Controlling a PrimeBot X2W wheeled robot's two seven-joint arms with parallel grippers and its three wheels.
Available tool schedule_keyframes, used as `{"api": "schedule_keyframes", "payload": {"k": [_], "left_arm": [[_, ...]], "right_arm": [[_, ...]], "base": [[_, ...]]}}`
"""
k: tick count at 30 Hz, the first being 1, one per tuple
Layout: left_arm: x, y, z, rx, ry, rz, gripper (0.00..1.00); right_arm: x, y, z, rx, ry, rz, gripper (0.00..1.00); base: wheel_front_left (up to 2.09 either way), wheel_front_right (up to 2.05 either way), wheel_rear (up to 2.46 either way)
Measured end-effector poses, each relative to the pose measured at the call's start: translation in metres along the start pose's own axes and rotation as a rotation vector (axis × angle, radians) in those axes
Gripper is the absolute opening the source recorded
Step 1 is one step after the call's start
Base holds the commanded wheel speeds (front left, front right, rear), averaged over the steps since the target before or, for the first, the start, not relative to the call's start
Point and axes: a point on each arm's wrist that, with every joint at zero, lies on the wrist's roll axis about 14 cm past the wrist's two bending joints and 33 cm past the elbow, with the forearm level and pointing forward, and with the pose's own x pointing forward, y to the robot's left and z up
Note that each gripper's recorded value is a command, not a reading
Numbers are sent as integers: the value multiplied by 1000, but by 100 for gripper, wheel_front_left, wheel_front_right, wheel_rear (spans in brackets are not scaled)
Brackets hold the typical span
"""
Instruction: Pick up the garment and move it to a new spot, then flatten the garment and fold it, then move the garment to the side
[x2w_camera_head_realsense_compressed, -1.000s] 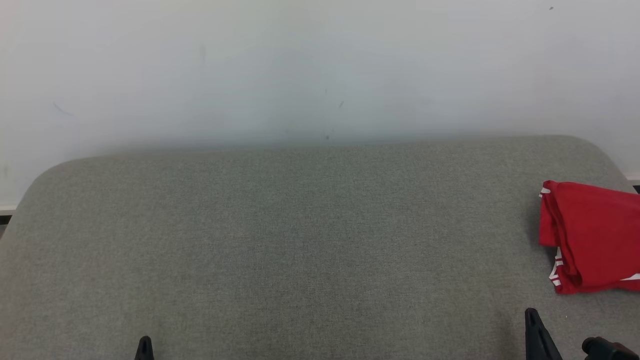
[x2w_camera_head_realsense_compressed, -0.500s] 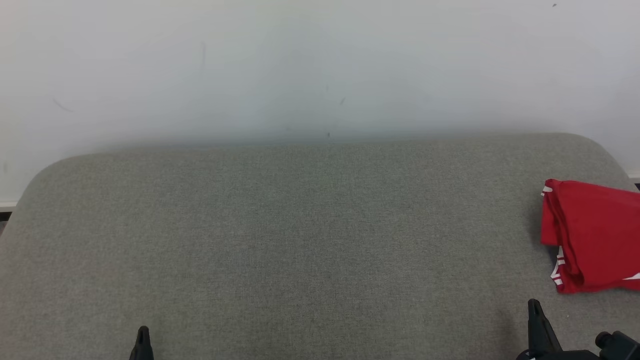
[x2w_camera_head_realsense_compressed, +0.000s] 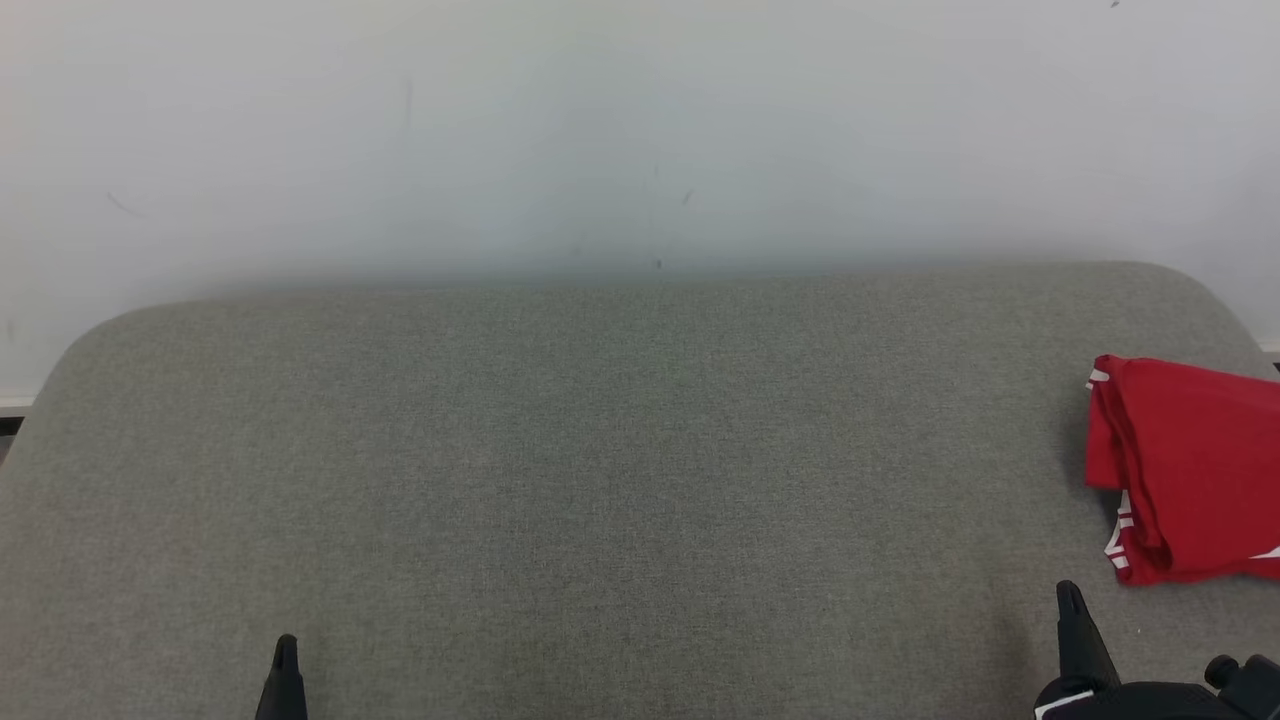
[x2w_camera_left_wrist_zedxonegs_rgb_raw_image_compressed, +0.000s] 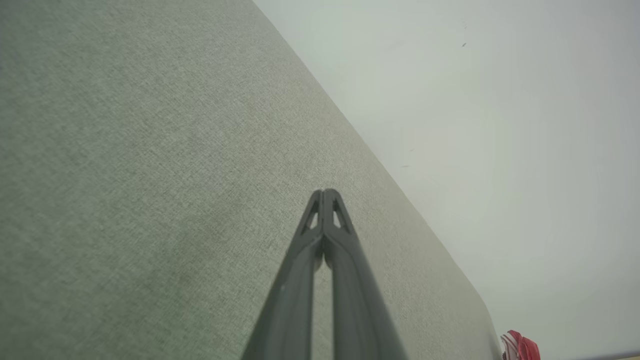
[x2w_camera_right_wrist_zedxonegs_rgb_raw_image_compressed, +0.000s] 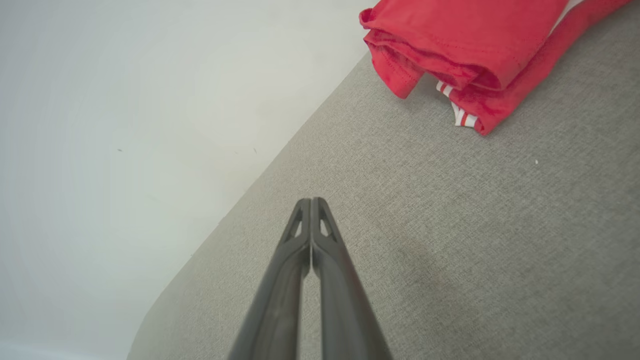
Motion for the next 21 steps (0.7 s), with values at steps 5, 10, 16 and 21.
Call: {"api": "schedule_keyframes", "payload": {"k": [5,10,16,21], "left_arm": [[3,-3,2,-58,1,-7,0],[4,-5,2,-113,6,-11,0],[7,-7,4,-174,8,-17,0],[9,-10,5,-226,9,-25,0]], "right_arm": [[3,4,3,64,-6,9,0],[6,7,4,125,-3,17,0],[7,10,4,196,2,23,0],[10,13,5,250,4,31,0]], "base": [[0,0,0],[0,0,0],[0,0,0],[0,0,0]]}}
